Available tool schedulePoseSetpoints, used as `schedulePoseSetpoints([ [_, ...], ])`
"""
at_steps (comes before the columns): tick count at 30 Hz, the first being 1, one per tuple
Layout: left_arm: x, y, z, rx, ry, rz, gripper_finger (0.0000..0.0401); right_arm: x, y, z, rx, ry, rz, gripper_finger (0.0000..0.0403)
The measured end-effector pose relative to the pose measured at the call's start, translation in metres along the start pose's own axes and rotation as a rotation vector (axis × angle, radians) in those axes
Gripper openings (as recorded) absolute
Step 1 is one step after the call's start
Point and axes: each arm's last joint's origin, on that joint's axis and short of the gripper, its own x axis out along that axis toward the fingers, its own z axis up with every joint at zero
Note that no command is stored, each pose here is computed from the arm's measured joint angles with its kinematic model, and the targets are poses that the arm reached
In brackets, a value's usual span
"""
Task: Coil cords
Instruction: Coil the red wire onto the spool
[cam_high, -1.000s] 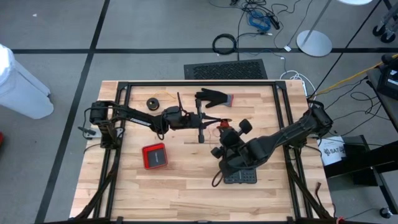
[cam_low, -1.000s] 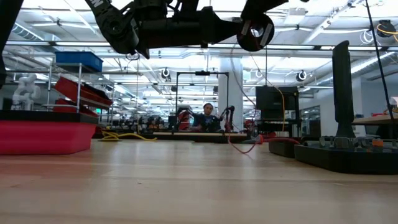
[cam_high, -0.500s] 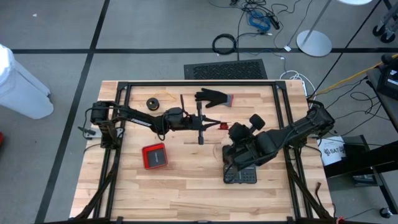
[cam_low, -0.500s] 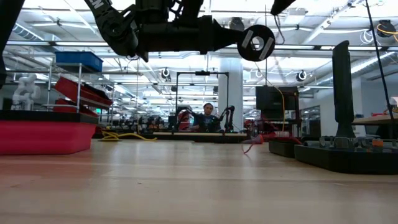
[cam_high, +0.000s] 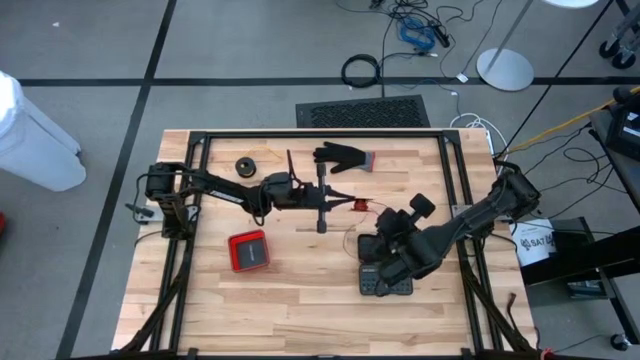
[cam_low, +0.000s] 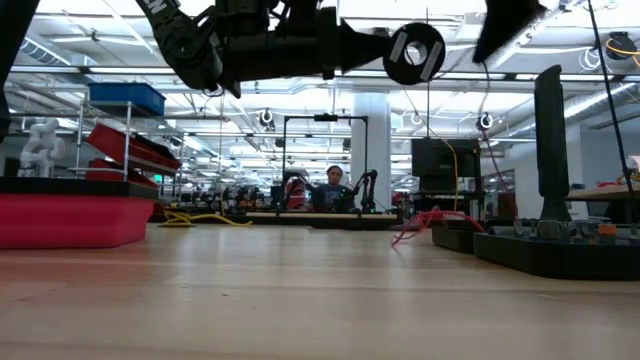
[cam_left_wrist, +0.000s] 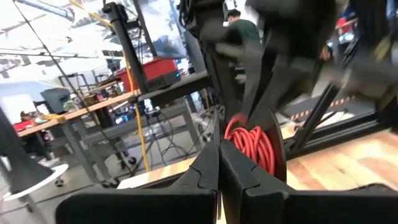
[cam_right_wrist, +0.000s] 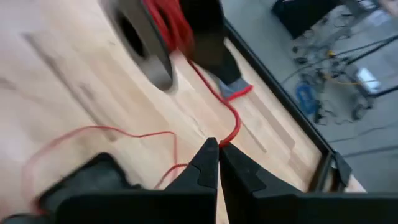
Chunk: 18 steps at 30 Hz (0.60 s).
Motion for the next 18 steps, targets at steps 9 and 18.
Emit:
schedulePoseSetpoints([
  [9, 0.0, 0.001, 0.003, -0.061, -0.033, 0.0, 0.0, 0.039, 0.021, -0.063, 0.132, -0.206, -0.034, 0.0],
  [18, 0.0, 0.002, 0.004, -0.068, -0.038, 0.017, 0.0, 0.074, 0.042, -0.083, 0.251, -0.276, 0.066, 0.0],
])
